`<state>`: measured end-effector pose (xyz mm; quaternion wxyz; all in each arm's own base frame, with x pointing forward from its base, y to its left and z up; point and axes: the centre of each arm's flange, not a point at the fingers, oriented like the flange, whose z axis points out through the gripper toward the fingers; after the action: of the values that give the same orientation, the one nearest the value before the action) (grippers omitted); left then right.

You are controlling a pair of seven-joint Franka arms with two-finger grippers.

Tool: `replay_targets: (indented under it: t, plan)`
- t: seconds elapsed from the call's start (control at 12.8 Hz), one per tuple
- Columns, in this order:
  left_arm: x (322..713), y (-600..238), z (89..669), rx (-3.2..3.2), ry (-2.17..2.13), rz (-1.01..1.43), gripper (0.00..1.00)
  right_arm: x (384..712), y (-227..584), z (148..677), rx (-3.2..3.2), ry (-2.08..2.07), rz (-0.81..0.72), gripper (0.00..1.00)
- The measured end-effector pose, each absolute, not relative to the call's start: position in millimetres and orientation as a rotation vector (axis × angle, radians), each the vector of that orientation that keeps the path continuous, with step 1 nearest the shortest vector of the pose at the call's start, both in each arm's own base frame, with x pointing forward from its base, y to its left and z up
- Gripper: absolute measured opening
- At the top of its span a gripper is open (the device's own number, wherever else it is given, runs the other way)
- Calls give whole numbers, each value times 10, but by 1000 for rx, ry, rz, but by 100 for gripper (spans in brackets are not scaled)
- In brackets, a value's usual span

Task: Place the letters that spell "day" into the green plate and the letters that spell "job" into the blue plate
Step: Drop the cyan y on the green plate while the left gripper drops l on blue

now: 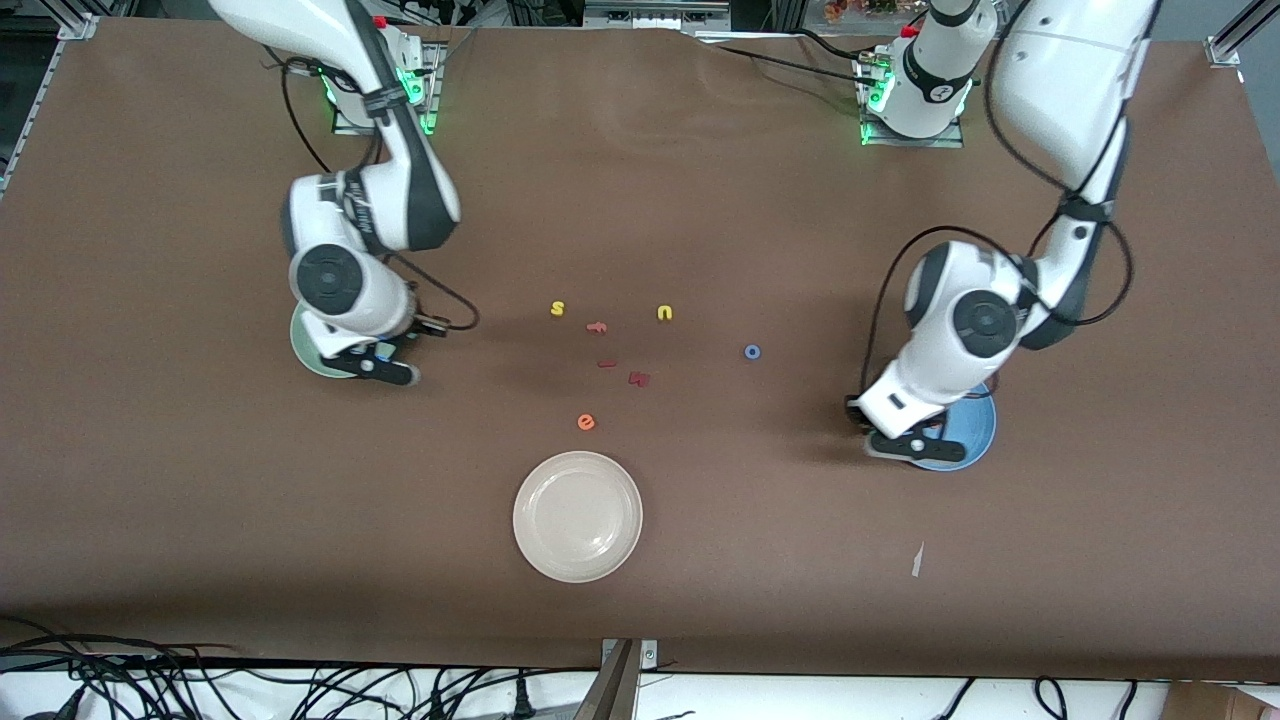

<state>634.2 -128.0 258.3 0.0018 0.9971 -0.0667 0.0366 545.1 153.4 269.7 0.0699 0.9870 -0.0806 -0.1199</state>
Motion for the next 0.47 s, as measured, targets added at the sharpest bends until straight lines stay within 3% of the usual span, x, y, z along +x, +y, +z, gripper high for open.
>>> replay_targets:
  t: [0.24,0.39,0.47]
  plan:
    - [6071,-823,2523,3130,-338,34,16,5185,670,2387,2997,-46,-394,26]
    - [5994,-830,2473,3122,-364,11,32,5013,504,2156,2990,-2,-385,26]
    - [5975,-947,2474,3102,-368,10,42,4972,483,2097,2984,10,-394,33]
